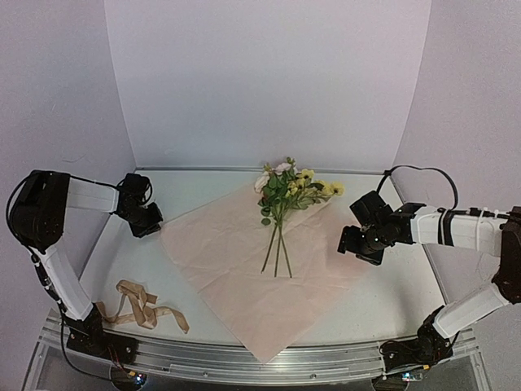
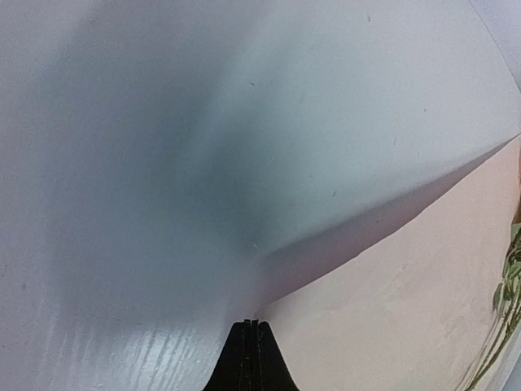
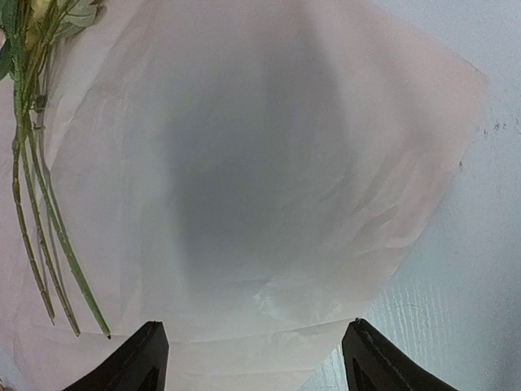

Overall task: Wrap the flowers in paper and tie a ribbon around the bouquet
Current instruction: Adjust the flattened wrapping paper at the center of the board.

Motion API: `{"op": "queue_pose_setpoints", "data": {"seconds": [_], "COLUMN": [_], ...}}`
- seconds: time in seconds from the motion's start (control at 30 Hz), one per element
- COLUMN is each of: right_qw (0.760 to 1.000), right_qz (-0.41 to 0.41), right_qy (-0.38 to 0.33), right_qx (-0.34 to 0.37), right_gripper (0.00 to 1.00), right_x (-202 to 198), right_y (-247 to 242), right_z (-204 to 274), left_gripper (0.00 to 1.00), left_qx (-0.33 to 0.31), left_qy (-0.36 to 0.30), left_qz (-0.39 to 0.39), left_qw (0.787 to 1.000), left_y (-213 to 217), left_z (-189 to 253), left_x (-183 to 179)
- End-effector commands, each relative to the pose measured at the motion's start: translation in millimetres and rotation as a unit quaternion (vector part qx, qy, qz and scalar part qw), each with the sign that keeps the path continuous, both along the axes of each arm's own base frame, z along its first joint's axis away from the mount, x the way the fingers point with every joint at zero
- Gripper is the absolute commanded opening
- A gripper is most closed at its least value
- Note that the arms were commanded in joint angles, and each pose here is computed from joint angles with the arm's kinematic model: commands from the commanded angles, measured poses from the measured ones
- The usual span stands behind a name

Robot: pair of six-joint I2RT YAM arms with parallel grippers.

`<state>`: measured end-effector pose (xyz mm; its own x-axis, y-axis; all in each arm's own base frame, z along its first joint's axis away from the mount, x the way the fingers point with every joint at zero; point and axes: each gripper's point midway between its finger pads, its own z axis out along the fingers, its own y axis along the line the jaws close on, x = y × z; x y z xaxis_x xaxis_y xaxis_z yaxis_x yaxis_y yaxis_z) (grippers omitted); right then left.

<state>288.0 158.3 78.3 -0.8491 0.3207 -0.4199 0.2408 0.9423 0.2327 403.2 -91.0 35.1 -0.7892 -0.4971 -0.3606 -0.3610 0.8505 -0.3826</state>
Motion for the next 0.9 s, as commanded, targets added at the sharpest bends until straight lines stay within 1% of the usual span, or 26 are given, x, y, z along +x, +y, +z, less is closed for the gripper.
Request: {"op": "queue_pose_setpoints", "data": {"seconds": [0.0, 0.17, 0.33, 0.4, 0.47, 0.57, 0.67, 0.77, 0.87], "right_qw": [1.000, 0.998, 0.996, 0.995, 0.993, 0.989, 0.985, 0.983, 0.981], "right_qz": [0.025, 0.060, 0.078, 0.092, 0.112, 0.137, 0.153, 0.145, 0.109], "right_qy": [0.000, 0.014, 0.030, 0.037, 0.040, 0.056, 0.067, 0.075, 0.079], "right_qx": [0.012, 0.001, -0.005, 0.002, 0.008, 0.022, 0.032, 0.079, 0.142], "right_gripper": [0.76, 0.75, 0.72, 0.70, 0.70, 0.70, 0.70, 0.70, 0.70], "right_x": [4, -8, -23, -33, -49, -78, -105, -129, -147], "right_y": [10, 27, 42, 54, 70, 90, 104, 117, 124], "right_z": [9, 6, -3, -5, -4, -9, -15, -16, -19], "left_gripper": [0.00, 0.00, 0.00, 0.02, 0.08, 0.25, 0.34, 0.48, 0.57], "left_qx": [0.018, 0.027, 0.027, 0.023, 0.023, 0.024, 0.027, 0.027, 0.021], "left_qy": [-0.002, 0.010, 0.008, 0.008, 0.009, -0.001, -0.014, -0.031, -0.049], "left_qz": [0.007, 0.019, 0.019, 0.014, 0.011, 0.006, 0.002, 0.001, -0.009], "left_qw": [1.000, 0.999, 0.999, 1.000, 1.000, 1.000, 1.000, 0.999, 0.999], "left_y": [14, 25, 28, 26, 25, 25, 25, 25, 17], "left_z": [11, 8, 10, 11, 12, 21, 33, 51, 68], "left_x": [-11, -24, -27, -26, -24, -23, -23, -24, -29]}}
